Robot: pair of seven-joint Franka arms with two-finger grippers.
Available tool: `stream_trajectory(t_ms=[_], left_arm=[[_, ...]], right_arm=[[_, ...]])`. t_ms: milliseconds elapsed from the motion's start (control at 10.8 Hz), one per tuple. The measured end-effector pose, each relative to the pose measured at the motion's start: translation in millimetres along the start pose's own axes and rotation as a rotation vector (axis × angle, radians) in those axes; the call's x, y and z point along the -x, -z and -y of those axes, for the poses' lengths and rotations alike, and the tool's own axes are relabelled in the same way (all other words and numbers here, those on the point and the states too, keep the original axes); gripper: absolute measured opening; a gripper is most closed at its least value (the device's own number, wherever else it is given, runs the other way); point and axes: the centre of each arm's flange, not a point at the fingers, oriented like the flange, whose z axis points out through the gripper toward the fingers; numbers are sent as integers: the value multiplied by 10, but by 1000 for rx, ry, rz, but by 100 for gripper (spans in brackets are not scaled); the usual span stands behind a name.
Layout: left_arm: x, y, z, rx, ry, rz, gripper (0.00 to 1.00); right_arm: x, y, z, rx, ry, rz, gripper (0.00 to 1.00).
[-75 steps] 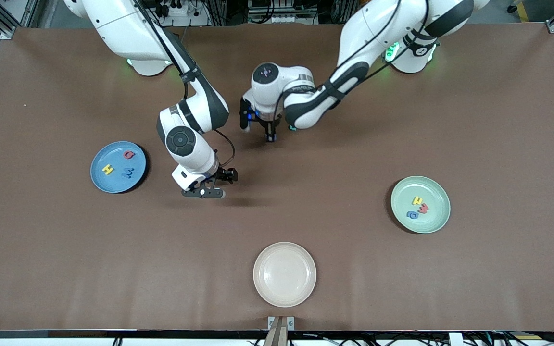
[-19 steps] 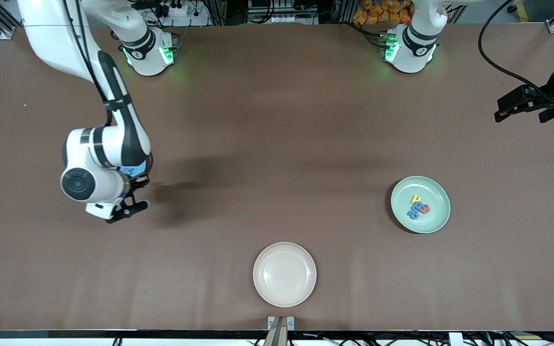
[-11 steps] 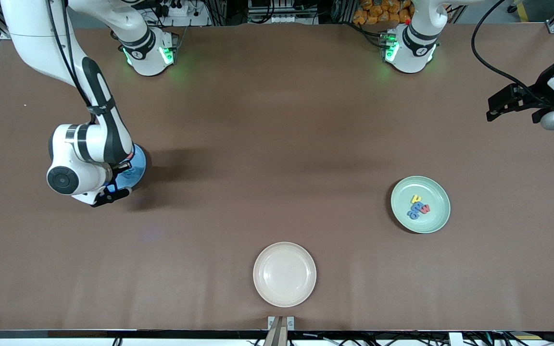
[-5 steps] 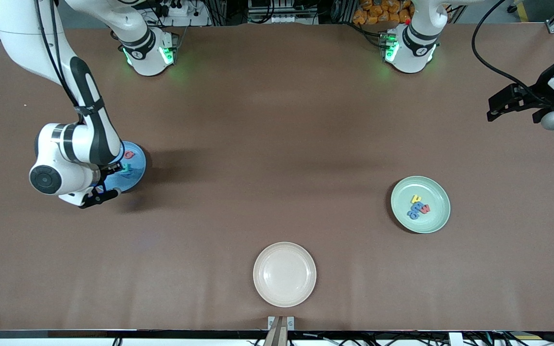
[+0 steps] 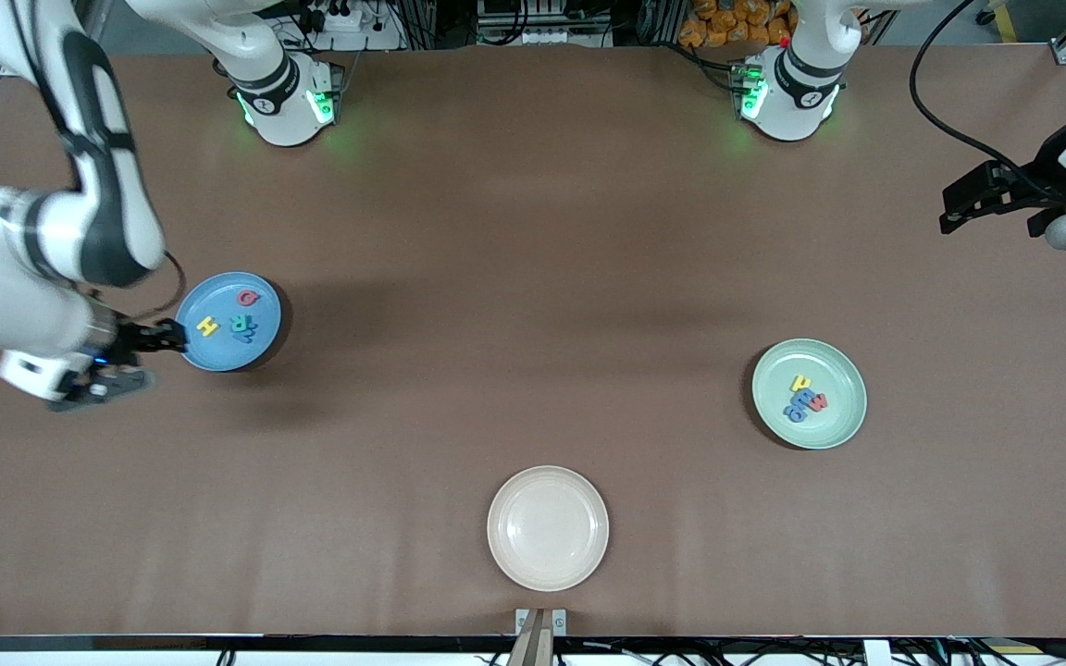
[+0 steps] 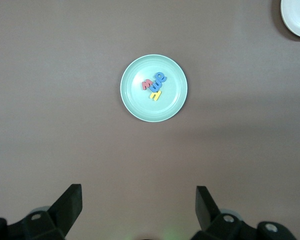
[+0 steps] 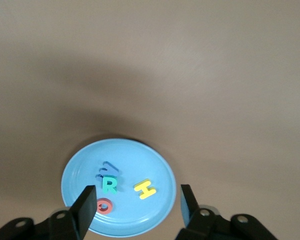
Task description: Sort uppercase to blue plate, lowercase to green plate
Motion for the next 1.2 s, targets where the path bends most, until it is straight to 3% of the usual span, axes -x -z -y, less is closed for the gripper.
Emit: stream_trajectory(t_ms=[93,278,371,741,1204], left_arm=[[-1,1,1,0,0,0,100],[-2,4,8,0,1,-1,100],[-3,5,14,0,2,-1,100],[-3,11,26,0,5,-3,100],[-3,18,28,0,5,-4,100]], right_arm=[[83,412,-111,11,-19,-72,81],[247,1137,-268,35,-46,-189,99],[337,1446,-279,32,-60,-206,100],[612,2368,-116,-5,-143,-183,100],[673,2590,-45,-21,-165,-192,100]])
